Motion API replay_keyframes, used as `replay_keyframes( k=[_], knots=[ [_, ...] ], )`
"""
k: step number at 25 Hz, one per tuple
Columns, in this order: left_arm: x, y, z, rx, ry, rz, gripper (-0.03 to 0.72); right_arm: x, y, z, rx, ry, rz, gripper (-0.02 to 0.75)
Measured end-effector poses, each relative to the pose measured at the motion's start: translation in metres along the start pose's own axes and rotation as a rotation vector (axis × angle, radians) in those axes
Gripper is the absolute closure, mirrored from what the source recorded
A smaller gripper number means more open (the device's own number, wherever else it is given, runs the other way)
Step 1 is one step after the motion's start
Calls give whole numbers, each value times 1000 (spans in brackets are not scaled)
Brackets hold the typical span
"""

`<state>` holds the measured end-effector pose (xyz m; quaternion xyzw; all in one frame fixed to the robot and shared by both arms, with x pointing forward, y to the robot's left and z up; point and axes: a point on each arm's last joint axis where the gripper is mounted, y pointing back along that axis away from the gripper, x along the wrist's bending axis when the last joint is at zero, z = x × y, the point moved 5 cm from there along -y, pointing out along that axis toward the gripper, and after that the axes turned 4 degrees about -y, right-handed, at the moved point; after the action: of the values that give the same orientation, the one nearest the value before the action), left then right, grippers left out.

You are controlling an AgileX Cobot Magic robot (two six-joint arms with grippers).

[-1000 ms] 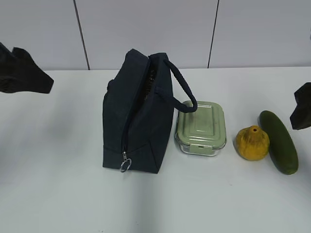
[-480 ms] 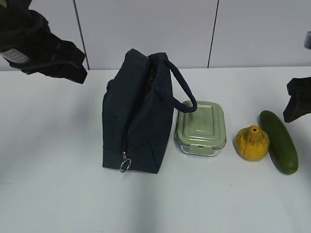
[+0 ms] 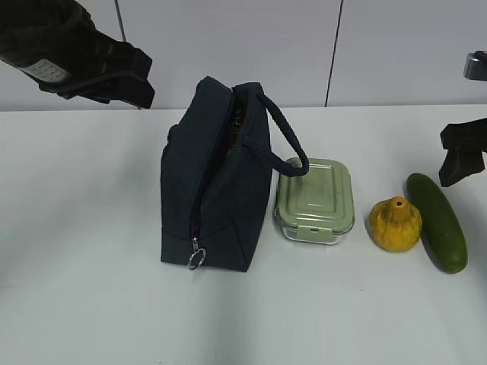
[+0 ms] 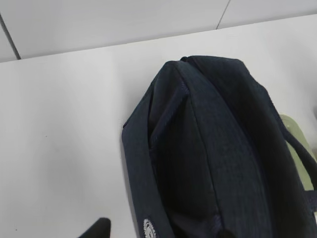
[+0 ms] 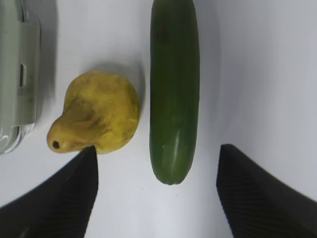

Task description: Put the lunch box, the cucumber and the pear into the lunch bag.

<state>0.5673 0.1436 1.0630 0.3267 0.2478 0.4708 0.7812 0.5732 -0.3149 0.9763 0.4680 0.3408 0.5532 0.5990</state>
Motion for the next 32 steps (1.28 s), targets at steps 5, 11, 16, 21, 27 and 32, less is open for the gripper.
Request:
replay_keyframes(
  k=[5, 11, 16, 21, 27, 32],
  knots=[
    [0, 0, -4, 27, -58, -2, 320, -2, -22, 2, 33, 10, -6, 167],
    [2, -14, -12, 87, -73, 0, 342, -7, -49, 5, 51, 30, -30, 167],
    [2, -15, -11, 84, -102, 0, 321, -10, -69, 11, 66, 41, -45, 167],
    [2, -15, -11, 82, -107, 0, 283, -10, -82, 26, 48, 42, -46, 167],
    [2, -15, -11, 82, -108, 0, 274, -9, -98, 43, 48, 43, -44, 167],
    [1, -15, -11, 80, -109, -1, 274, -8, -106, 53, 49, 44, -44, 167]
  ],
)
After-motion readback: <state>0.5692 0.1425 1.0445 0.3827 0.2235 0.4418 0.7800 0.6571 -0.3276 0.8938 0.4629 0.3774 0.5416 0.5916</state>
